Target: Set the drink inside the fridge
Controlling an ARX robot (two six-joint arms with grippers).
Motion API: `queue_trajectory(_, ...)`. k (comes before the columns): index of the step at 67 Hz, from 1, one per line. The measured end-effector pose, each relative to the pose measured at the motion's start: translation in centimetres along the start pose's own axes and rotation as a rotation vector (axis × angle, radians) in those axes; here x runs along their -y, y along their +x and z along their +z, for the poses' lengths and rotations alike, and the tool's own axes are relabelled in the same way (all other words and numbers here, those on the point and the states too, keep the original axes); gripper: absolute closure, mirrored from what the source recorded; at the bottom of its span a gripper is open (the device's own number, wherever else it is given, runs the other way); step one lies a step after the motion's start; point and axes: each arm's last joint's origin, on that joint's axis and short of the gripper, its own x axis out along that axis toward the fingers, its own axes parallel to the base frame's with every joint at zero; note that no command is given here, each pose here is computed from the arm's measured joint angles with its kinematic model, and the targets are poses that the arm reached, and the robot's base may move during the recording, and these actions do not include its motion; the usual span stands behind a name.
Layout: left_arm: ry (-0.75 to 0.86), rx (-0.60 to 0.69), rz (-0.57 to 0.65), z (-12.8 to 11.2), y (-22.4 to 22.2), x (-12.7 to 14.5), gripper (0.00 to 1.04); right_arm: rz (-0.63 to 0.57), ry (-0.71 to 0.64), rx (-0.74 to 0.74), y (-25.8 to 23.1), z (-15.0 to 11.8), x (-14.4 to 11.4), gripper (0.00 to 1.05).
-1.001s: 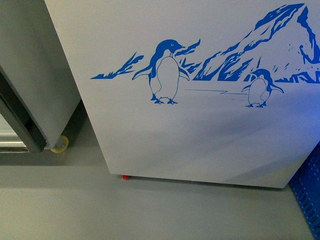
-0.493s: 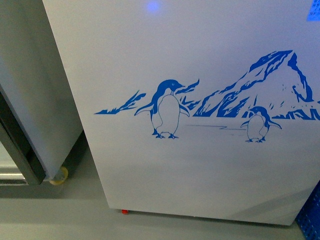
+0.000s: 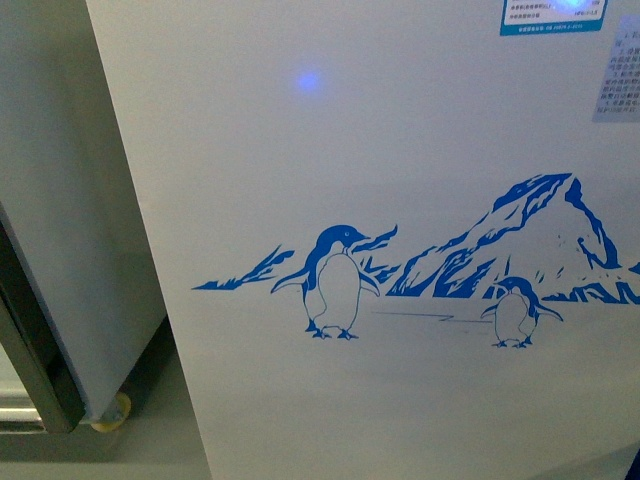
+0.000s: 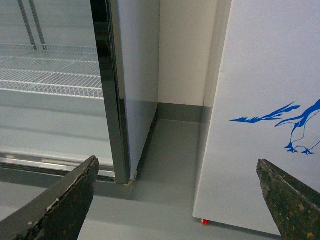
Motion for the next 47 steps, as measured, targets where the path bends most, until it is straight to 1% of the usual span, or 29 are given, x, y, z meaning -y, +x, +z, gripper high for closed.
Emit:
queue_trajectory(13, 0.0, 0.0, 0.0, 0.0, 0.0, 0.0, 0.08, 0.057, 0.006, 0.105, -2.8, 1.2, -2.7, 0.66)
queue_trajectory(26, 0.0, 0.0, 0.0, 0.0, 0.0, 0.0, 0.08, 0.088, 0.024, 0.179, -5.3, 1.9, -4.6, 0.66)
queue_trajectory(33, 0.0, 0.0, 0.0, 0.0, 0.0, 0.0, 0.08, 0.082, 0.036, 0.207, -7.0, 2.0, -5.5, 0.66)
queue_trajectory(43, 0.0, 0.0, 0.0, 0.0, 0.0, 0.0, 0.08, 0.052, 0.014, 0.279, -10.8, 1.8, -6.9, 0.66)
queue_trajectory(47, 0.0, 0.0, 0.0, 0.0, 0.0, 0.0, 0.08, 0.046, 0.003, 0.3, -11.5, 1.8, -7.2, 0.66)
